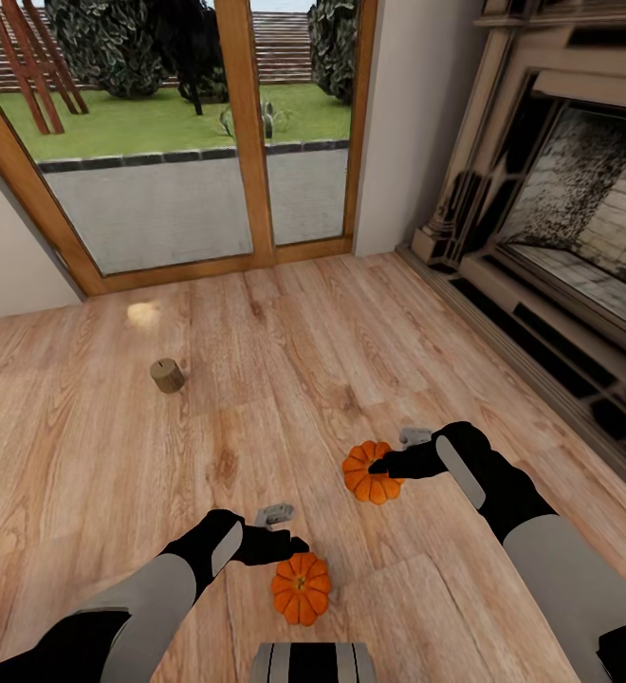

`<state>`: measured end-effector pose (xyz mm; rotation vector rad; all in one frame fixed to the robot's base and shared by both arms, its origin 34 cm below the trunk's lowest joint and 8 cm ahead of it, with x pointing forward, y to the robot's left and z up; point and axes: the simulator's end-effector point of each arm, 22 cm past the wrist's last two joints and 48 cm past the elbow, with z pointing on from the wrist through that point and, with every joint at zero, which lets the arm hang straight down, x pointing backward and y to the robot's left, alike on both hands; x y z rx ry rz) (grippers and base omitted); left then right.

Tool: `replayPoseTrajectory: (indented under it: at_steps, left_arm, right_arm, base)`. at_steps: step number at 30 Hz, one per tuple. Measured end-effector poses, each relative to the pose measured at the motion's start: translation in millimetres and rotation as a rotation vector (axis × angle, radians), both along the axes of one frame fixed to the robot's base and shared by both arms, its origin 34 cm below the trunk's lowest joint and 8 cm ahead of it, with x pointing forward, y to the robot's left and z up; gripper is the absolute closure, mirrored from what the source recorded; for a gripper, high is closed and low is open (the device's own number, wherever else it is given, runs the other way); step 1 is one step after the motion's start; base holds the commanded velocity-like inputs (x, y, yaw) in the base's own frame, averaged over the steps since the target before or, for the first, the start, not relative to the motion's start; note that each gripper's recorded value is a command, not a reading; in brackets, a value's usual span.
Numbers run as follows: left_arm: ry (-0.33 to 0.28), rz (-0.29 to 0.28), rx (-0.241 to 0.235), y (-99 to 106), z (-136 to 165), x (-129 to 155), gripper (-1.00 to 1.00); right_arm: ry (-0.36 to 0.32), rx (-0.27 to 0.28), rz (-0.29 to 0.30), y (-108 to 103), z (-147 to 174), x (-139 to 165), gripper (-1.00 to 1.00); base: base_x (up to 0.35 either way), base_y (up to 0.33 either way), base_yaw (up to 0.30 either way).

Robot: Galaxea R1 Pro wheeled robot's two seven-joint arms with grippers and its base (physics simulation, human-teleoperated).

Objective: Place each of the two pumpkins and all three candles from the living room inside a cabinet in the living room (use any cabinet), then make sure every cabinet is closed, and position the cauldron so it is next to a table in the living room.

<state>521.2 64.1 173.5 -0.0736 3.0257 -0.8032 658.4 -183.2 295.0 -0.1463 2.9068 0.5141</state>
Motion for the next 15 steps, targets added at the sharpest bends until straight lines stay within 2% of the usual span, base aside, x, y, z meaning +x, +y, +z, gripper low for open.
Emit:
replayPoseTrajectory:
  at_steps: [11,15]
  left_arm:
    - [0.001,-0.010,0.005,0.8,-0.8,-1.8,-1.00]
    - [0.016,-0.012,0.011,2.0,-9.1,-7.2,-1.00]
  right_arm:
    - [0.008,-0.001,-0.002,-0.9,-2.2,-1.9,1.00]
    - [0.024,-0.002,-0.002,-1.0,-12.2,-5.6,1.00]
  base:
    - [0.000,0.000,0.000]
    - [0.000,0.000,0.000]
